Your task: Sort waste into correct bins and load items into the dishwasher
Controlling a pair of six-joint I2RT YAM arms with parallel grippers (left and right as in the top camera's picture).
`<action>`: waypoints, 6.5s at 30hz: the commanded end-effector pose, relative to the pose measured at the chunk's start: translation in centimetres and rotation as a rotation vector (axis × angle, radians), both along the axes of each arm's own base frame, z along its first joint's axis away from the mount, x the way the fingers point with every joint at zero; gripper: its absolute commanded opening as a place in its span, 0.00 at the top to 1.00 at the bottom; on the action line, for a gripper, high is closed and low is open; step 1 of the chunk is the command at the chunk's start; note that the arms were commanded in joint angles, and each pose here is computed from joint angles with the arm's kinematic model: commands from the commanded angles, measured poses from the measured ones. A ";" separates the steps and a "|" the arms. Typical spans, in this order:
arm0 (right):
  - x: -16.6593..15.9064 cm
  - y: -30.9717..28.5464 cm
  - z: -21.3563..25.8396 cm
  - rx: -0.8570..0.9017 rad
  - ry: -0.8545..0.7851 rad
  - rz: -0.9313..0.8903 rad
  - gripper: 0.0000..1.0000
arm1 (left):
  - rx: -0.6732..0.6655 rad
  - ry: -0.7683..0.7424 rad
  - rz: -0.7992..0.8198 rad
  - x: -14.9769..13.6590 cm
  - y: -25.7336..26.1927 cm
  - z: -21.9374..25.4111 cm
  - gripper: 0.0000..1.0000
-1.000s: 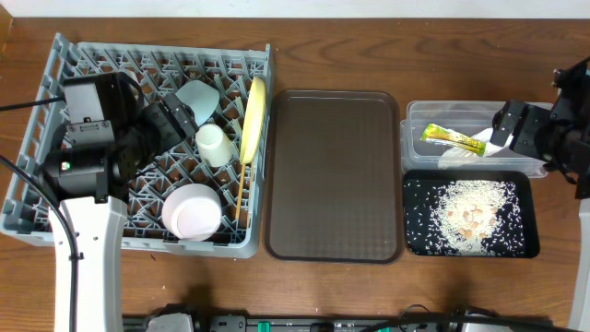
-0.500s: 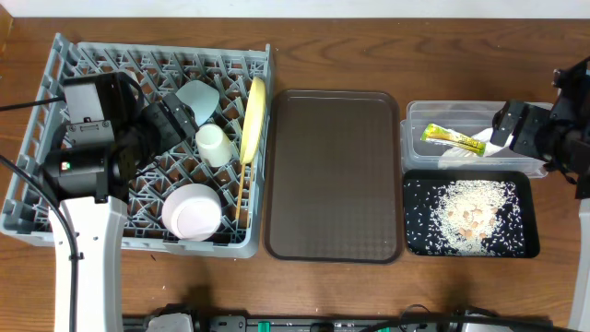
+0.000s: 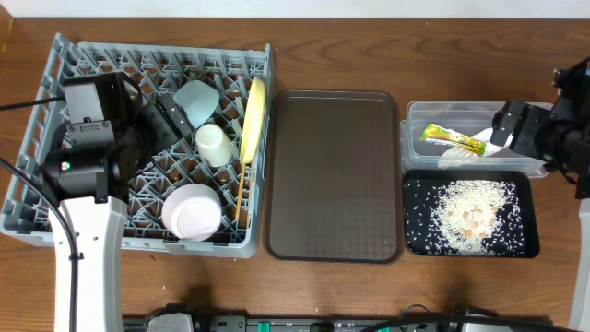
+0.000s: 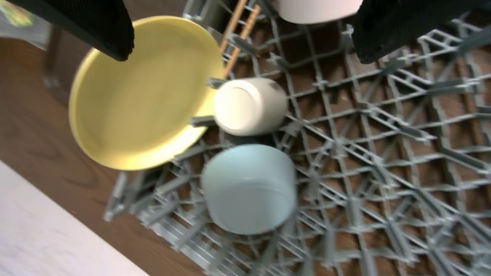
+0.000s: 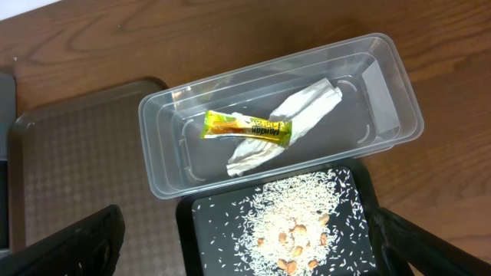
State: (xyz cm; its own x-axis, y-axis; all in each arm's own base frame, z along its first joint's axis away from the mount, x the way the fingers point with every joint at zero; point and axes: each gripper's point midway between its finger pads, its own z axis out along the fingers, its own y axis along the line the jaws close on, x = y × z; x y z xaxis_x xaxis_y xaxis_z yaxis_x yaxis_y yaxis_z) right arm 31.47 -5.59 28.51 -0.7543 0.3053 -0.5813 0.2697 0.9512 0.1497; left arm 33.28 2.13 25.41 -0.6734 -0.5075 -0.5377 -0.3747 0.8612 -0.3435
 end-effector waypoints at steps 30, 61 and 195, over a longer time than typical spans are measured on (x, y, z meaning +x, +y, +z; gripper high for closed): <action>0.1 -0.1 0.4 0.009 -0.011 -0.012 0.01 | 0.233 -0.467 0.145 -14.0 2.1 -3.2 0.06; 0.1 -0.1 0.4 0.009 -0.011 -0.012 0.01 | 0.362 -0.781 0.093 -9.1 2.2 -9.5 0.06; -6.9 6.2 -12.8 -0.301 -0.845 0.268 0.01 | 0.411 -0.685 0.049 -9.3 2.2 -11.7 0.06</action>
